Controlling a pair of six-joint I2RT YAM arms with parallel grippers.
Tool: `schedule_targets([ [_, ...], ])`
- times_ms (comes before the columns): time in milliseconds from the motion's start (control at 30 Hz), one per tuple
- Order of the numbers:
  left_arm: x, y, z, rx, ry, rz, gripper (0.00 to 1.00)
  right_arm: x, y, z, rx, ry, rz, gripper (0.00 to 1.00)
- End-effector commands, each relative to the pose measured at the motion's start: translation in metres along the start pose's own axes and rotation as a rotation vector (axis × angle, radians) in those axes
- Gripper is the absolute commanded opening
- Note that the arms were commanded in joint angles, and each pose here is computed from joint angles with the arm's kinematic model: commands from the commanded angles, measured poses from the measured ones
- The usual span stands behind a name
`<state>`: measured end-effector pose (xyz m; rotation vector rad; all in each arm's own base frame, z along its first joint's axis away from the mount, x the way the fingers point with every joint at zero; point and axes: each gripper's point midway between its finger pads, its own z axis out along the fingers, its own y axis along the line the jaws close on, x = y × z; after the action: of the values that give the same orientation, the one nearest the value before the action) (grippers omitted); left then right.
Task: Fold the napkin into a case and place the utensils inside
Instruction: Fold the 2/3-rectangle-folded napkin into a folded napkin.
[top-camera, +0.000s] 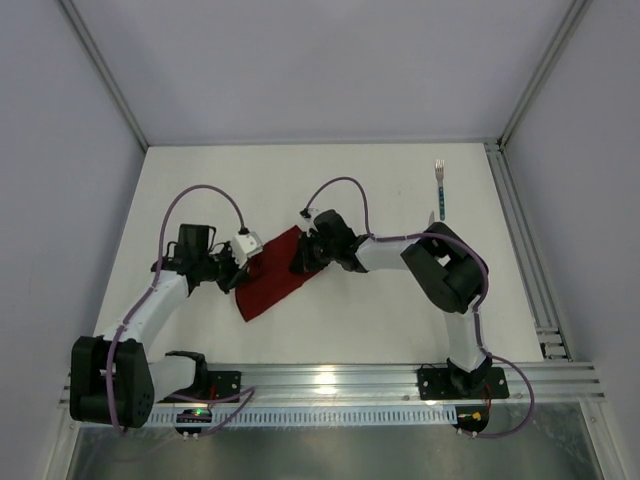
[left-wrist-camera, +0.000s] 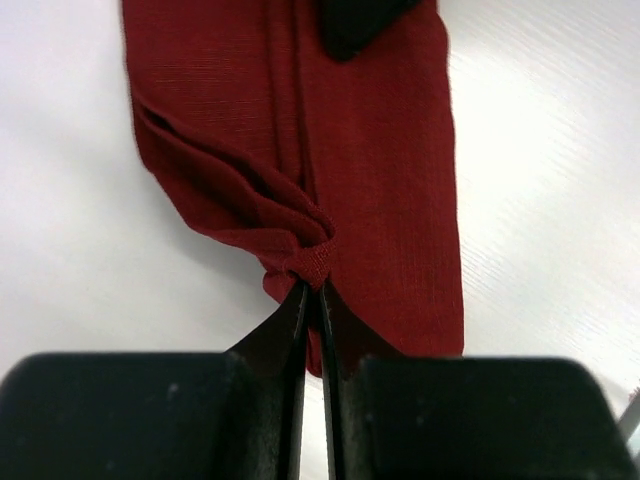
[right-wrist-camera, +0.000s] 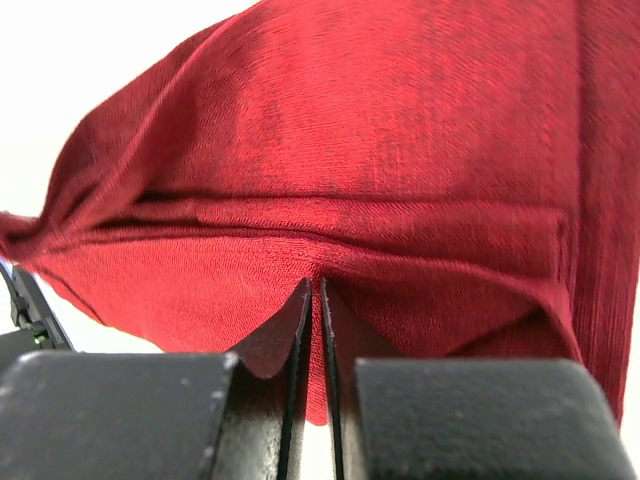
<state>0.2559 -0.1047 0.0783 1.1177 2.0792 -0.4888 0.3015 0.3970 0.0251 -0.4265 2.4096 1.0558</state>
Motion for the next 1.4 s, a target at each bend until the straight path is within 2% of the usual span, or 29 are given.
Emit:
schedule_targets([
  [0, 0.008, -0.026, 0.002, 0.114, 0.014, 0.09, 0.08, 0.003, -0.009, 0.007, 0.032, -0.021, 0.034, 0.11],
  [333, 0.026, -0.053, 0.017, 0.152, 0.155, 0.258, 0.07, 0.005, -0.007, 0.011, 0.023, -0.051, 0.072, 0.1],
  [733, 0.041, -0.066, 0.028, 0.109, 0.257, 0.405, 0.06, 0.008, -0.009, 0.012, 0.015, -0.07, 0.097, 0.1],
  [900, 0.06, -0.081, 0.031, 0.126, 0.333, 0.497, 0.06, 0.005, -0.007, 0.01, 0.01, -0.075, 0.094, 0.1],
  [1033, 0.062, -0.093, 0.024, 0.127, 0.34, 0.555, 0.05, 0.002, -0.002, 0.009, -0.01, -0.083, 0.097, 0.1],
  [1167, 0.065, -0.09, 0.021, 0.058, 0.351, 0.639, 0.05, -0.001, -0.001, 0.01, -0.019, -0.091, 0.103, 0.11],
  [1367, 0.074, -0.081, 0.031, -0.026, 0.434, 0.735, 0.04, -0.008, 0.004, 0.004, -0.035, -0.11, 0.107, 0.13],
])
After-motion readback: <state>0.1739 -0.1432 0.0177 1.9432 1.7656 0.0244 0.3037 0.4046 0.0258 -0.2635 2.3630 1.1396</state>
